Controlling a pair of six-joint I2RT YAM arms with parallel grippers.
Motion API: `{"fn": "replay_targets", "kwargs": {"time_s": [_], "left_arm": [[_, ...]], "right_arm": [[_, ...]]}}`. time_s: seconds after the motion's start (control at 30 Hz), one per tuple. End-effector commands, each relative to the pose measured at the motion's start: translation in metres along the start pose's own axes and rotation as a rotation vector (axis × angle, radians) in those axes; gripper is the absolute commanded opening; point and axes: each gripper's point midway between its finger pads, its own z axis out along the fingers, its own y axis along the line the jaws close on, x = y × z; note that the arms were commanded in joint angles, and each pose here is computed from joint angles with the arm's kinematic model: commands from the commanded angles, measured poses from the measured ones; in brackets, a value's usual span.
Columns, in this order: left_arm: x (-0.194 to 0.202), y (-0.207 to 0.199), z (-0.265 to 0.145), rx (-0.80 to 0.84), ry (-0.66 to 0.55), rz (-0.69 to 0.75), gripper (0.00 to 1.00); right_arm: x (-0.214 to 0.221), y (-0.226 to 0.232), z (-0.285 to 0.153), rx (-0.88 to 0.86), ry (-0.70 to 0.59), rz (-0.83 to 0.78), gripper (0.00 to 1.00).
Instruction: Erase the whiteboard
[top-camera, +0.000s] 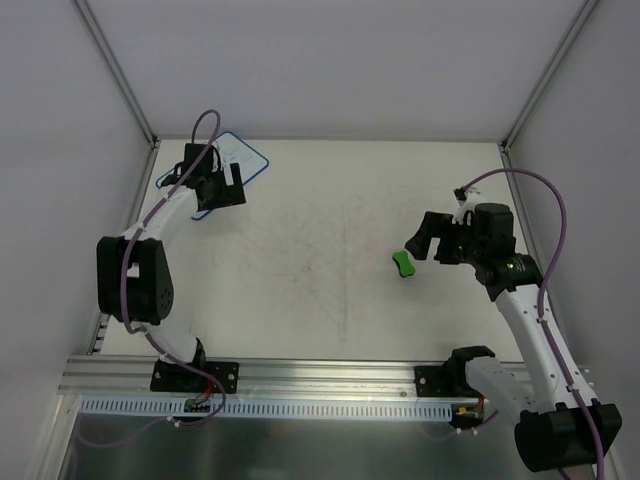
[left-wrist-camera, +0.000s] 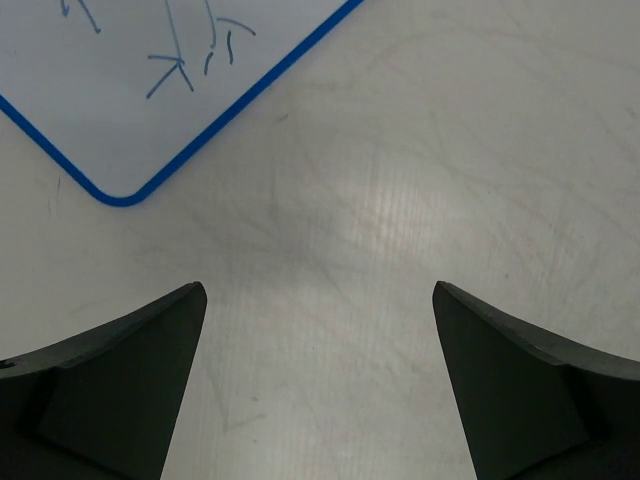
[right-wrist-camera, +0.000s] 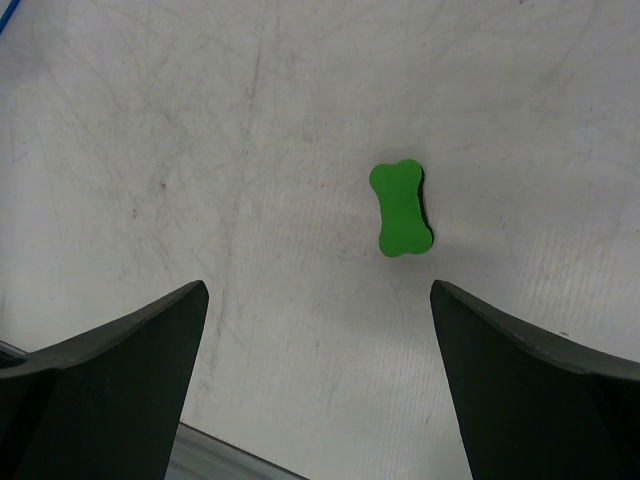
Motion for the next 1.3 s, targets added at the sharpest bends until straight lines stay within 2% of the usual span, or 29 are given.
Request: {"fn": "replay_targets", "kwargs": {"time_s": [0.0, 0.23, 0.3, 0.53, 0.8, 0.97, 1.1, 1.27], "left_arm": [[-0.045, 0.000, 0.013, -0.048, -0.083, 0.024, 0.99], [-0.048, 0.012, 0.081, -0.088, -0.003, 0.019, 0.94], [-0.053, 0.013, 0.088, -0.080, -0.004, 0.009, 0.91], [-0.033, 0.023, 0.115, -0.097, 0.069, 0.023, 0.89], [-0.017, 0.044, 0.128, -0.130, 0.124, 0.043, 0.92], [-0.006, 0.041, 0.129, -0.102, 0.166, 0.065, 0.90], [0.002, 0.028, 0.124, -0.015, 0.200, 0.081, 0.86], [0.021, 0.019, 0.111, 0.043, 0.275, 0.107, 0.68]], "right_arm": [[0.000, 0.007, 0.002, -0.037, -0.004, 0.008, 0.99], [0.002, 0.012, -0.002, -0.066, -0.012, 0.005, 0.99], [0.003, 0.015, -0.005, -0.081, -0.020, -0.001, 0.99], [0.007, 0.015, -0.011, -0.079, -0.049, 0.017, 0.99], [0.011, 0.021, -0.020, -0.111, -0.071, 0.006, 0.99], [0.016, 0.021, -0.023, -0.119, -0.076, 0.009, 0.99], [0.016, 0.024, -0.027, -0.127, -0.087, 0.010, 0.99], [0.015, 0.025, -0.030, -0.131, -0.098, 0.007, 0.99]]}}
